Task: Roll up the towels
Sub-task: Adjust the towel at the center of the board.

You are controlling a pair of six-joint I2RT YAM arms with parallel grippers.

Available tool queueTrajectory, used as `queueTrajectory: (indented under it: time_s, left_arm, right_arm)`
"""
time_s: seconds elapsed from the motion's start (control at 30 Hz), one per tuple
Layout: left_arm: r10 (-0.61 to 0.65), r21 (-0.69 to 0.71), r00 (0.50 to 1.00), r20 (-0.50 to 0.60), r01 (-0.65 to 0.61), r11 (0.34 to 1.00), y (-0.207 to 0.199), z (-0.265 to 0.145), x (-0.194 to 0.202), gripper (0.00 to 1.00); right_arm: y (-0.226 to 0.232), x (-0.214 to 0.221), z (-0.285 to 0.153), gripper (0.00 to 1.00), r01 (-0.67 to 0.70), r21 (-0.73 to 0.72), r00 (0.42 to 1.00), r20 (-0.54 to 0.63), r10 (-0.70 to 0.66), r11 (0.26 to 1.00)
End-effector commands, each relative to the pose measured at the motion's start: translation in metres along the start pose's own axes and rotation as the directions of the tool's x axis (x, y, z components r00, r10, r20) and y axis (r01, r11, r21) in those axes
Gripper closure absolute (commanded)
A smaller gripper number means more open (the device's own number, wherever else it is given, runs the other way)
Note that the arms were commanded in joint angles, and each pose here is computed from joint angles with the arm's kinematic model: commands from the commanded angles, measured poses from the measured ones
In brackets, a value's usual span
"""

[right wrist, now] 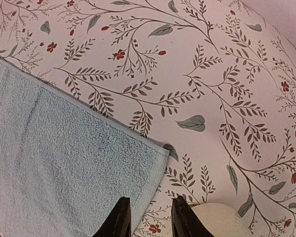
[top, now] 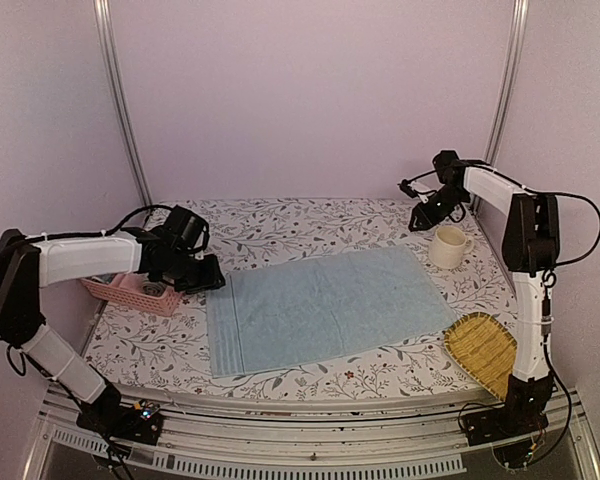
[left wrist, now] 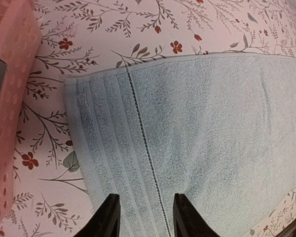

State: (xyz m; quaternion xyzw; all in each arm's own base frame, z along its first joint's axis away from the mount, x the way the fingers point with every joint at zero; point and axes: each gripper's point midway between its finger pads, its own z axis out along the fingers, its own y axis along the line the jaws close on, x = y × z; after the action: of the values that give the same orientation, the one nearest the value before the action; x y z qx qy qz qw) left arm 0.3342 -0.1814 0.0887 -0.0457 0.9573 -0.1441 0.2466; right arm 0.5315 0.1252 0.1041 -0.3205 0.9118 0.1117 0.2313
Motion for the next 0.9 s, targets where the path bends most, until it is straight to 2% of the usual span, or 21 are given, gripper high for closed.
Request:
queueTrajectory:
  time_s: [0.0, 0.17, 0.4, 0.63, 0.87]
  left_arm:
    - [0.020, 0.020, 1.000, 0.000, -0.020, 1.000, 0.003, 0.011, -0.010, 0.60]
    - [0.013, 0.021, 1.000, -0.015, -0.013, 1.000, 0.008, 0.025, -0.009, 0.52]
    - [0.021, 0.053, 0.999, -0.045, -0.018, 0.998, 0.003, 0.036, -0.005, 0.52]
    - [0.016, 0.052, 0.999, -0.032, -0.014, 0.999, 0.003, 0.030, -0.007, 0.53]
    - [0.026, 0.060, 1.000, -0.008, -0.025, 0.998, 0.002, 0.021, -0.010, 0.53]
  right_arm:
    - [-0.006, 0.010, 0.035, 0.67, -0.053, -0.022, 0.998, -0.042, 0.052, 0.998]
    - [-0.006, 0.021, 0.061, 0.66, -0.066, -0.033, 0.995, -0.076, 0.063, 0.997]
    - [-0.005, 0.030, 0.080, 0.66, -0.081, -0.045, 0.992, -0.100, 0.077, 0.996]
    - [-0.005, 0.030, 0.090, 0.65, -0.065, -0.017, 0.992, -0.113, 0.062, 0.998]
    - [0.015, -0.004, 0.070, 0.65, 0.039, 0.043, 0.997, -0.073, -0.036, 0.998]
